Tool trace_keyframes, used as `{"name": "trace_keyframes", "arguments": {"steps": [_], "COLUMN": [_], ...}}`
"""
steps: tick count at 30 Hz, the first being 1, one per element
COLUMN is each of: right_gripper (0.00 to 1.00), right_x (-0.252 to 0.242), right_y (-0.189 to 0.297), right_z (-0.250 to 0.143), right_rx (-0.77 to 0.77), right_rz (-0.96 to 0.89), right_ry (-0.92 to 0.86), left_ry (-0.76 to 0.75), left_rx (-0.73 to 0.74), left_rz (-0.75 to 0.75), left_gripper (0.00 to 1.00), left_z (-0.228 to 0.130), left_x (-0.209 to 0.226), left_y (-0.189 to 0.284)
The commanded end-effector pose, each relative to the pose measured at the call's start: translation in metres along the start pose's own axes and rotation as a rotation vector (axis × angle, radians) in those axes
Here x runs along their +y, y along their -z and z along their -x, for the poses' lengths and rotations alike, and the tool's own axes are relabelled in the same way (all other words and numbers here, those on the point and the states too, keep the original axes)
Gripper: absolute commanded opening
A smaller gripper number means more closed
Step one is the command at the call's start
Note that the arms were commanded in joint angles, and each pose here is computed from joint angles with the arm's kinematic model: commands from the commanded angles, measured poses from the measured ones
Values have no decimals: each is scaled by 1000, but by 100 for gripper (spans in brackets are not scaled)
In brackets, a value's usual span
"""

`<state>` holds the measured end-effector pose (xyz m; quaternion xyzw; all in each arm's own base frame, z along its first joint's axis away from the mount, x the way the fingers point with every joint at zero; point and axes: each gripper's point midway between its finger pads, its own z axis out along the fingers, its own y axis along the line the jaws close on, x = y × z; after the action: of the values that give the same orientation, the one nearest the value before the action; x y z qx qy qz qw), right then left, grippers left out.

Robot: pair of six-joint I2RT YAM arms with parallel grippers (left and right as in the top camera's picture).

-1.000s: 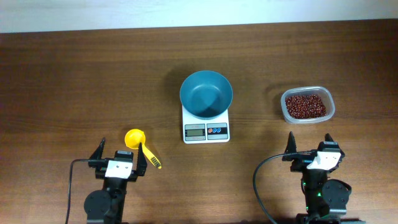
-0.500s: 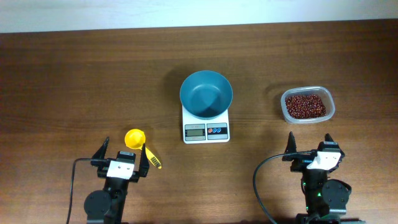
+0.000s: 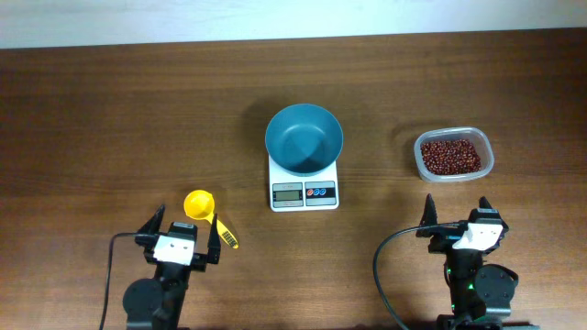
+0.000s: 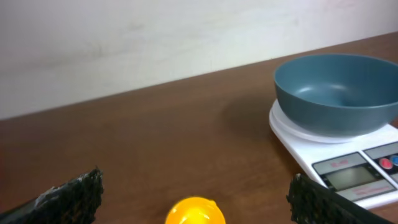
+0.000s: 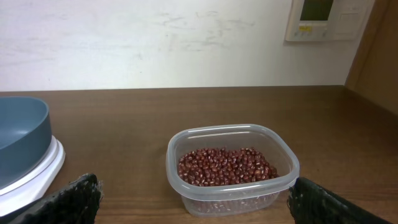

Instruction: Scoop item into bowl and weigh 50g on scale

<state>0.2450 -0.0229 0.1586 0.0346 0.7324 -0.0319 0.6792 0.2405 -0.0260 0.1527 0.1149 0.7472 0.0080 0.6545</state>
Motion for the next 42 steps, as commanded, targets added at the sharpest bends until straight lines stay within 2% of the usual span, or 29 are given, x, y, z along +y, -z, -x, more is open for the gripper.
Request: {"name": "trace_keyframes", "arguments": {"steps": [1,5,11,14,18,23,27,31,42], "right_gripper": [99,99,99,99,99,99,99,99,99], "right_x": [1,1,1,1,1,1,1,1,1], "right_y": [-1,-1,-1,-1,-1,-1,-1,-1,-1], "right_z": [-5,-5,-5,-5,-5,-5,-5,-5,-5], "right_rx": [13,13,13,13,13,13,13,13,13], "right_rz": [0,0,0,0,0,0,0,0,0], "right_ry": [-2,-2,-2,-2,-2,-2,-2,-2,-2], "left_ry": [67,70,63,60,229,296,330,337,362], "left_rx": [34,64,2,-31,-80,-120,-135,-109,55], "left_rz": [-33,-37,-34,-153,-179,-178,-101,-50,-91], "left_gripper": [99,99,99,99,99,99,99,99,99], "left_z": [10,20,41,50,77,100,112,123,167], "left_x": [-3,-3,-1,-20,-21,-18,-3,7,11], "left_y": [9,20,23,26,36,48,55,60,35]}}
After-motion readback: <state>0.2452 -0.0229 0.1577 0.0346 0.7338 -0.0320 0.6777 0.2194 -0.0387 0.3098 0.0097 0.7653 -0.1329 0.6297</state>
